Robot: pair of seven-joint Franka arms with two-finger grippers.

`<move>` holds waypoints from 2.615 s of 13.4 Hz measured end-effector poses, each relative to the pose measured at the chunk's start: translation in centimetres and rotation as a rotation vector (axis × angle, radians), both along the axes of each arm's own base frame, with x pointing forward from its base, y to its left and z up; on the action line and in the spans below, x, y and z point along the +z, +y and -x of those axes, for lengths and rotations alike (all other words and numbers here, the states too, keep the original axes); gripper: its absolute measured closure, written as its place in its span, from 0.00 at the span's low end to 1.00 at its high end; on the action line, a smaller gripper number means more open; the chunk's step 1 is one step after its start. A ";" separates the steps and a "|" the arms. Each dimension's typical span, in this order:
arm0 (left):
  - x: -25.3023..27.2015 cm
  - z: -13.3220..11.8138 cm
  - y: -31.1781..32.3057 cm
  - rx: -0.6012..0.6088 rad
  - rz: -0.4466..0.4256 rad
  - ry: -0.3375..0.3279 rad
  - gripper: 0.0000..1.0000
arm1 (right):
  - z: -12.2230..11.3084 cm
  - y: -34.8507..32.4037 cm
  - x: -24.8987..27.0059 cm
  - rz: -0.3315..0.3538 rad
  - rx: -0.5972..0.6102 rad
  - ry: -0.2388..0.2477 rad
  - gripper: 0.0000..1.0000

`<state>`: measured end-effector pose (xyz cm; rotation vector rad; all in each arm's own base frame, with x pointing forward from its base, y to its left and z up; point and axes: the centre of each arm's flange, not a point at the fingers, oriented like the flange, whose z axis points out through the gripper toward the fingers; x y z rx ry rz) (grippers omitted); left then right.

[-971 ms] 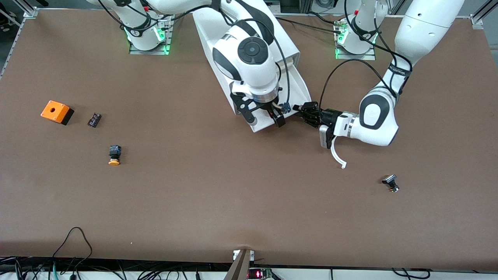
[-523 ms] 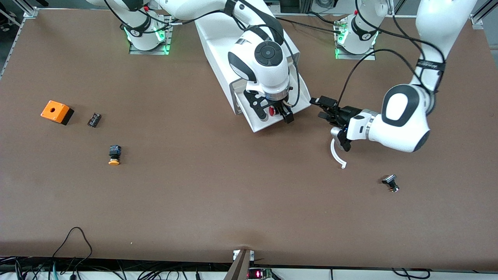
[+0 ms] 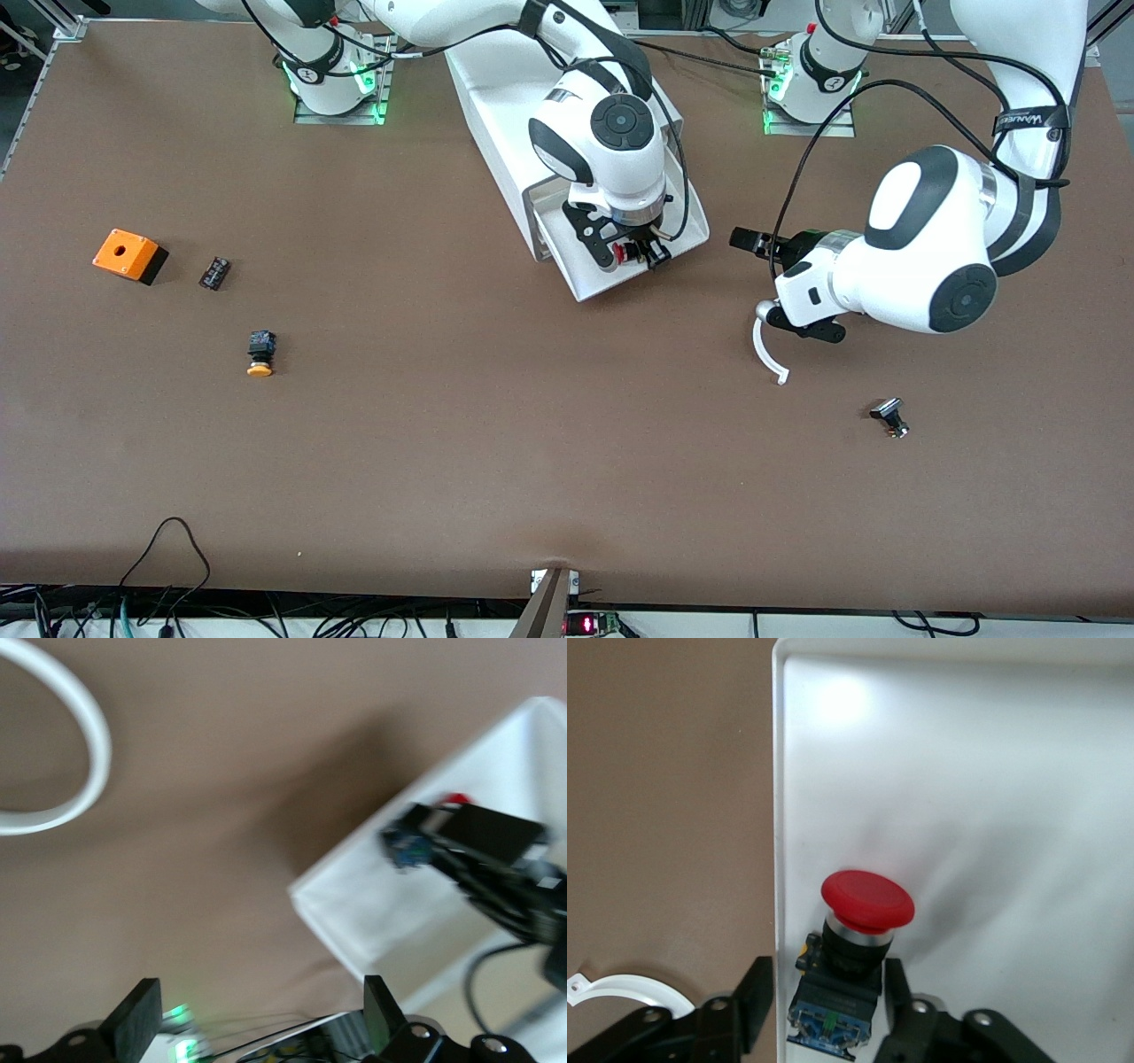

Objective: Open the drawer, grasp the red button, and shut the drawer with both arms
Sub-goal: 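Release the drawer with the left gripper while the right gripper holds the button, then lift the red button out with the right gripper while the left gripper moves away, then push the drawer shut with the left gripper while the right gripper carries the button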

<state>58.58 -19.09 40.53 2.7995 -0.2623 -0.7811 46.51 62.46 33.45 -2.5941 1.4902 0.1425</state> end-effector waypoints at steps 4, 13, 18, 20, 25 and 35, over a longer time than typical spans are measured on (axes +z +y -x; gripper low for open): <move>2.5 -0.1 -1.9 -0.019 -0.220 -0.084 0.00 | -0.2 -0.1 0.4 0.003 -0.001 0.000 0.58; 1.5 -6.0 1.9 0.173 -0.248 -0.187 0.00 | -9.7 -9.7 9.6 0.007 0.230 -0.050 0.58; -2.5 -2.9 -8.7 0.419 -0.355 -0.238 0.00 | -15.8 -20.4 11.6 0.033 0.594 -0.035 0.58; -5.6 -1.2 -11.9 0.511 -0.365 -0.271 0.00 | -18.2 -25.6 11.4 0.035 0.727 -0.010 0.58; -10.6 3.7 -16.6 0.569 -0.434 -0.294 0.00 | -23.0 -37.9 7.4 0.012 0.926 0.017 0.58; -11.4 11.4 -22.5 0.463 -0.462 -0.268 0.00 | -22.7 -53.3 -8.1 0.136 1.183 -0.071 0.58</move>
